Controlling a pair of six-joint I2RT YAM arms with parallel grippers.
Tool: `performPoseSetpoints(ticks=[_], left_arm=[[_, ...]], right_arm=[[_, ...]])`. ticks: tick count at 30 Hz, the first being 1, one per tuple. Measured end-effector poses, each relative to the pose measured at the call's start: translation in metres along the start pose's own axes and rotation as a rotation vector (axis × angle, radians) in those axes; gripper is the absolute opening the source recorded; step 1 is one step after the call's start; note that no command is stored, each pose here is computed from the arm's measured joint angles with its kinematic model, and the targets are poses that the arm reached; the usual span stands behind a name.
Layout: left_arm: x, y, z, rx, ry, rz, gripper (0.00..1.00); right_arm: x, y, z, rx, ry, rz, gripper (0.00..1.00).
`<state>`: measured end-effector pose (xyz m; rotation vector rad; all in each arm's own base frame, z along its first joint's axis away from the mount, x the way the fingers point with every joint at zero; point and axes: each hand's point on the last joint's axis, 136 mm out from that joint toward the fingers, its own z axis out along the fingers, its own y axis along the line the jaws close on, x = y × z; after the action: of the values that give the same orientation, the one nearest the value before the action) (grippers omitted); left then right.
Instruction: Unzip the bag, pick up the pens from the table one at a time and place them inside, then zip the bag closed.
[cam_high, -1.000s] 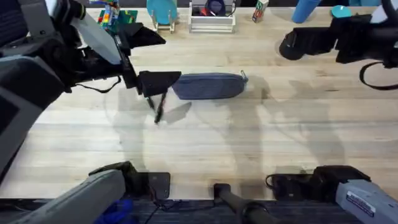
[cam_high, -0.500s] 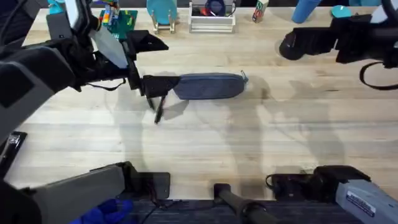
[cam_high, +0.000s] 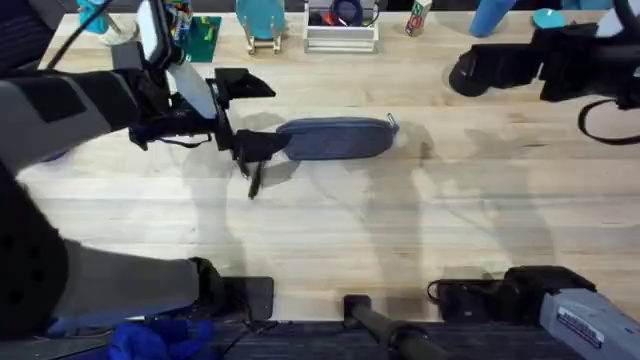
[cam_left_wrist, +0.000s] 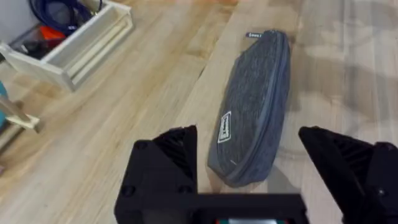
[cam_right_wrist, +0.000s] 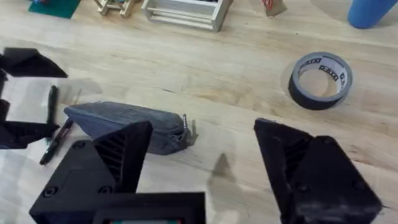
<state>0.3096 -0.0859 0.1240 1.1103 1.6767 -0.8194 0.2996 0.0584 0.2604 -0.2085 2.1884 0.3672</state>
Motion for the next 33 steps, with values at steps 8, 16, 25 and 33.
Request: performPoseSetpoints(ticks=[8,16,25,33], left_arm=[[0.021,0.004,0.008,0.022,0.009,-0.055,0.993],[0.027,0.006,0.01,0.026,0.01,-0.055,0.993],[0.031,-0.002,0.024,0.066,0.05,-0.006,0.993],[0.033,-0.011,0.043,0.118,0.072,0.043,0.993]], right_arm=[[0.0,0.0,0.0,0.0,0.0,0.0,0.996],[0.0,0.0,0.0,0.0,0.0,0.0,0.995],[0.0,0.0,0.0,0.0,0.0,0.0,0.996],[0.0,0.0,0.0,0.0,0.0,0.0,0.996]])
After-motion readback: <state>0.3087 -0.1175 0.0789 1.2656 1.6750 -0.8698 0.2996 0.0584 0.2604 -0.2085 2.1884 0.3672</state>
